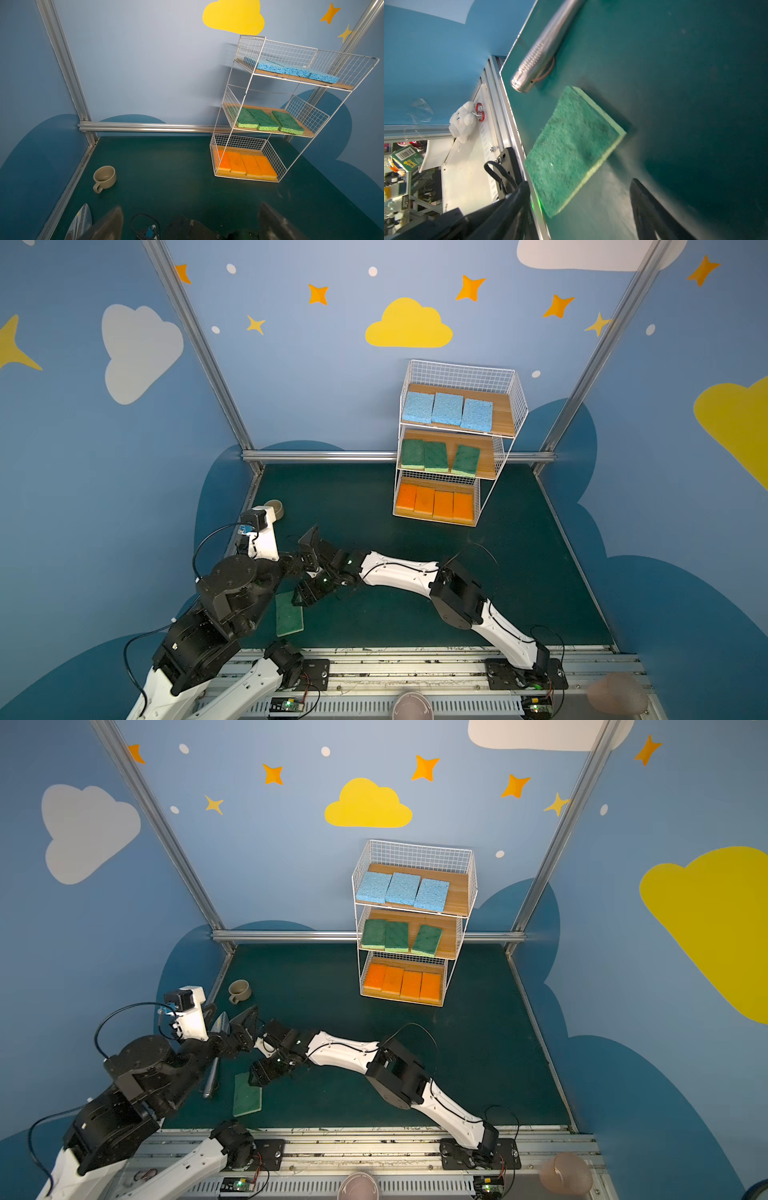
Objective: Arrange cleaning sponges on a shelf
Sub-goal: Pick up the cleaning sponge from the bottom-left of the table.
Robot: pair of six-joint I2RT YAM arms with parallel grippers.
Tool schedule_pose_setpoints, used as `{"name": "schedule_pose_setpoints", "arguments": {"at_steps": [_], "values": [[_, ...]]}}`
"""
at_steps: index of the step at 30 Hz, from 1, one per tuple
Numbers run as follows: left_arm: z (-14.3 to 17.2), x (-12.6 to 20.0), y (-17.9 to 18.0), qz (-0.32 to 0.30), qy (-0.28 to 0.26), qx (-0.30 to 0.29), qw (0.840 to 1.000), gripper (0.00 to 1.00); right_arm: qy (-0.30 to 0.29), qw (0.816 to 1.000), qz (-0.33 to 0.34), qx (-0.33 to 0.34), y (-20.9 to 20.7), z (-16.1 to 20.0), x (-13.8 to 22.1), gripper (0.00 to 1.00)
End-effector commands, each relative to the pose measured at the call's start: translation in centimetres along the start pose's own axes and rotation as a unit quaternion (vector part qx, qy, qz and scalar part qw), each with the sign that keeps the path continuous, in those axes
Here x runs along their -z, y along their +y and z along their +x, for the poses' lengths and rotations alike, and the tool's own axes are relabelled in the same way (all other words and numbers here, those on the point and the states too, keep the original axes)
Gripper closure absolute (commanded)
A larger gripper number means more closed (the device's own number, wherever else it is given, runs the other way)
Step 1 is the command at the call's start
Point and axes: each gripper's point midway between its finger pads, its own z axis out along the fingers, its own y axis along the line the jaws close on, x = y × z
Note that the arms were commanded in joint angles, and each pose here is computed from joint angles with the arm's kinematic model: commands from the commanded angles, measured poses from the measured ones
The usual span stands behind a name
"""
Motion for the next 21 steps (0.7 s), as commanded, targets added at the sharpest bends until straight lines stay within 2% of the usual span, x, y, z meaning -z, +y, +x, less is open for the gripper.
{"name": "schedule_pose_setpoints", "arguments": {"at_steps": [1,7,12,16,21], "values": [[0.3,0.5,0.6,-0.008,0.001,0.001,1.000,0.00,0.000,1.000,0.009,0.023,-0.5,0.3,-1.7,0.25],[0.0,1.5,1.3,-0.014,-0.004,0.006,1.000,0.00,0.005,0.998,0.045,0.050,-1.3,0.7,-3.4,0.26],[0.3,1.8,1.6,-0.018,-0.002,0.007,1.000,0.00,-0.008,0.997,0.066,0.042,-2.1,0.8,-4.7,0.34],[0.5,2.0,2.2,-0.029,-0.003,0.004,1.000,0.00,-0.005,0.996,0.084,0.033,-3.2,1.2,-5.0,0.50],[0.7,1.8,2.2,-0.031,0.000,0.001,1.000,0.00,-0.015,0.996,0.087,0.011,-4.2,0.7,-4.0,0.85]]}}
